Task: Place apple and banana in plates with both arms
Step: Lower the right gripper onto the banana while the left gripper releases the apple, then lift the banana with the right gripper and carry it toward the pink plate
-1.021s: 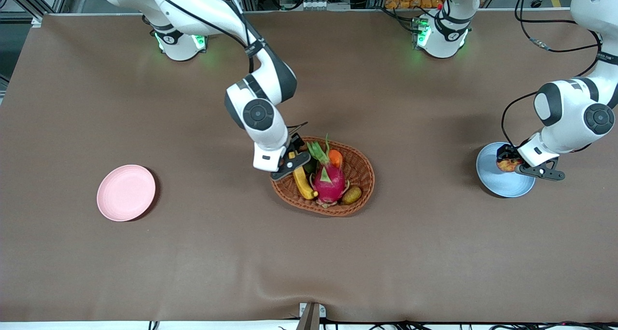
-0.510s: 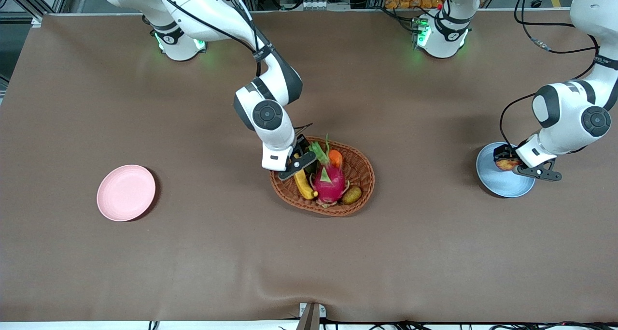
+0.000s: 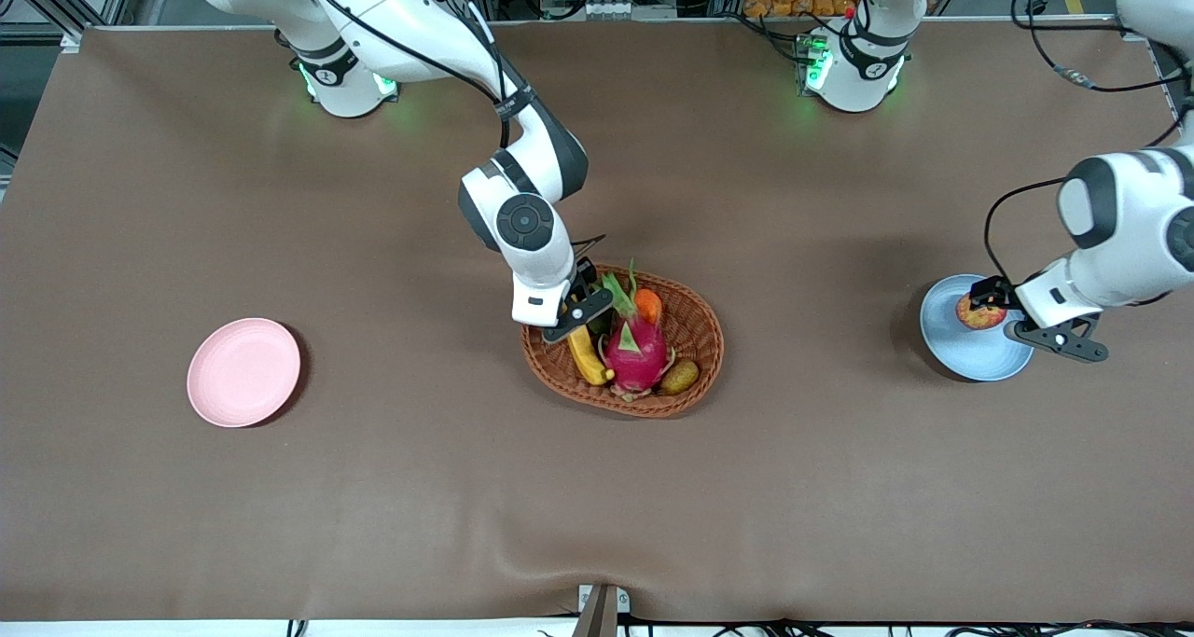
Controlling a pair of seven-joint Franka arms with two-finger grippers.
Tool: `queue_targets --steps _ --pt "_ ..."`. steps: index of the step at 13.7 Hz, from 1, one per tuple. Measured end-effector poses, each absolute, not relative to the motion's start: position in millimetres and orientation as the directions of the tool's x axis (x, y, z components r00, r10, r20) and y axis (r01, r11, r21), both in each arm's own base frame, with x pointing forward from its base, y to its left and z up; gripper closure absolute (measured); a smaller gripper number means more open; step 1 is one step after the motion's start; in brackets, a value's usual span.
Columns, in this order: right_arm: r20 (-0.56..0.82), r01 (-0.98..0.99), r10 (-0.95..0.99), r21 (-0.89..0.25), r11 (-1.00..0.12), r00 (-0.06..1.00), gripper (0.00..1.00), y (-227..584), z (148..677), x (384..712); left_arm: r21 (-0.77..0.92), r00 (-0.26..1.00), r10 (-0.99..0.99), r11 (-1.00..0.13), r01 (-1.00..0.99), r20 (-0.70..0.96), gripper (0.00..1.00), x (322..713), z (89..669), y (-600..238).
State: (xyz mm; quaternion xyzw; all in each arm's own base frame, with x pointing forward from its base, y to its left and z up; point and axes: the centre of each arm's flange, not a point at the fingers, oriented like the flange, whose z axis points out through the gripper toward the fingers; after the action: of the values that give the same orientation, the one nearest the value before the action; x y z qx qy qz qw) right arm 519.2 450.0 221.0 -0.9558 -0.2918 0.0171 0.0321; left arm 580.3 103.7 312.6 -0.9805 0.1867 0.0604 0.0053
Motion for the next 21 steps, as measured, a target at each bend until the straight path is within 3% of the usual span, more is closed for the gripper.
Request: queue_targets --steps 3,8,14,18,21 --pt "-0.014 0.553 0.556 -0.07 -0.83 0.831 0.63 449 221 520 0.018 0.908 -0.391 -0.919 -0.393 -0.148 0.0 604 378 83" --pt "-0.005 0.537 0.538 -0.066 -0.841 0.843 0.63 443 234 528 0.014 0.915 -0.387 -0.922 -0.388 -0.116 0.0 618 416 81" --pt "0.01 0.435 0.437 -0.098 -0.895 0.9 0.63 384 328 569 0.092 0.938 -0.327 -0.944 -0.318 -0.114 0.0 621 428 56" --pt "-0.033 0.312 0.319 -0.128 -0.941 0.947 0.63 299 382 598 0.0 0.957 -0.257 -0.966 -0.259 -0.138 0.0 627 467 18" --pt "-0.066 0.159 0.169 -0.137 -0.978 0.983 0.63 175 395 622 -0.074 0.976 -0.203 -0.975 -0.209 -0.073 0.0 627 513 35"
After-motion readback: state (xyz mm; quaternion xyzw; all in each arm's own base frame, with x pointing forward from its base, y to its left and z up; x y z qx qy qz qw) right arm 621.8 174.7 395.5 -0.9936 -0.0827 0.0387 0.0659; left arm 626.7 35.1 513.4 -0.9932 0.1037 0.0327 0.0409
